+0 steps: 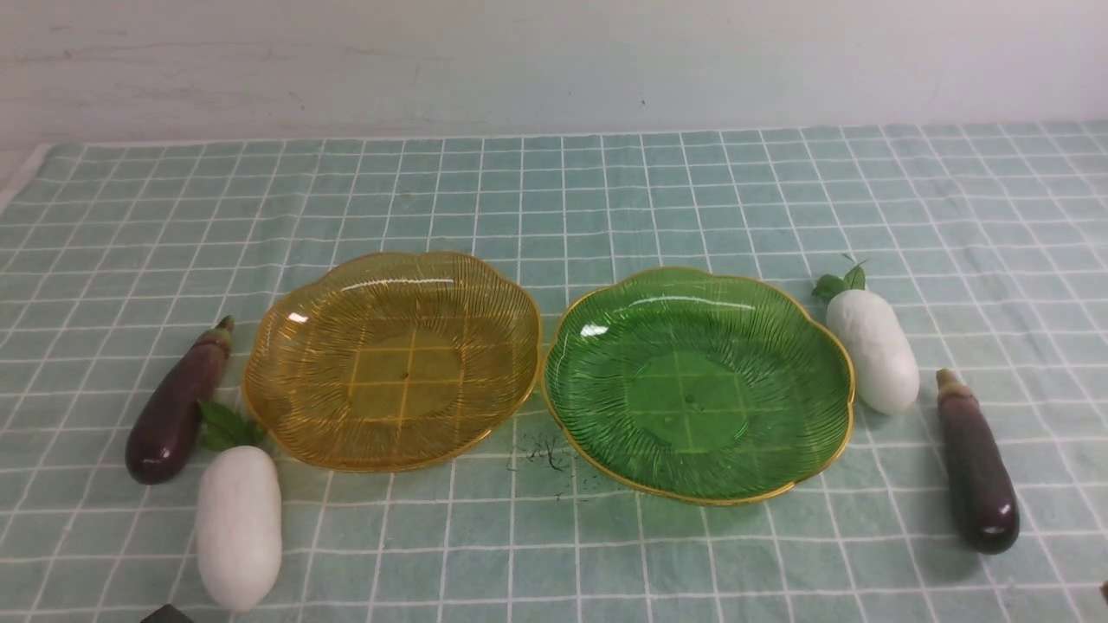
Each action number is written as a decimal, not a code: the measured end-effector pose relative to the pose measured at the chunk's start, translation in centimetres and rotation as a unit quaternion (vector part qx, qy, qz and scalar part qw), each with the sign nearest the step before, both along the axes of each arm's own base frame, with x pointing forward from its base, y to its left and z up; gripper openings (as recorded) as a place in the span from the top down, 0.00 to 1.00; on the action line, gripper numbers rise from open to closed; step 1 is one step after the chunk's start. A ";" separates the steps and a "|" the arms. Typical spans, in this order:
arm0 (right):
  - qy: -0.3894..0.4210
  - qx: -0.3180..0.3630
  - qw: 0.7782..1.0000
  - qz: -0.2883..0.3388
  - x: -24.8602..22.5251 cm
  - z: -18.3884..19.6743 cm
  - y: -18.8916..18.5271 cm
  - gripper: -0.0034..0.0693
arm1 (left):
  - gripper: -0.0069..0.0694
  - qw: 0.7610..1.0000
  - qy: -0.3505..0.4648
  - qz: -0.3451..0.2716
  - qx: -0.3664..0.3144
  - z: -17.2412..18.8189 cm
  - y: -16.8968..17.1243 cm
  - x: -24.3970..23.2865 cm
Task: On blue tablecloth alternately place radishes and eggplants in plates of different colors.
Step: 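Put the eggplants into the green plate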
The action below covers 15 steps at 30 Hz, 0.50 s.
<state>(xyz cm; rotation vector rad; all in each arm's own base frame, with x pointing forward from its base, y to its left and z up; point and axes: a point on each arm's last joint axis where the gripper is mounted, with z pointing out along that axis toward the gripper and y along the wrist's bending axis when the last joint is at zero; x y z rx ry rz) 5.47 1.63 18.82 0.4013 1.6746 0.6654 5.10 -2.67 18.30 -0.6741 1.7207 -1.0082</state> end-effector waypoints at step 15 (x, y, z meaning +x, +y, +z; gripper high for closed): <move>0.021 -0.198 0.979 0.047 2.1 9.2 0.4 0.97 | 0.92 0.959 0.123 -0.152 0.207 8.4 -1.2 1.8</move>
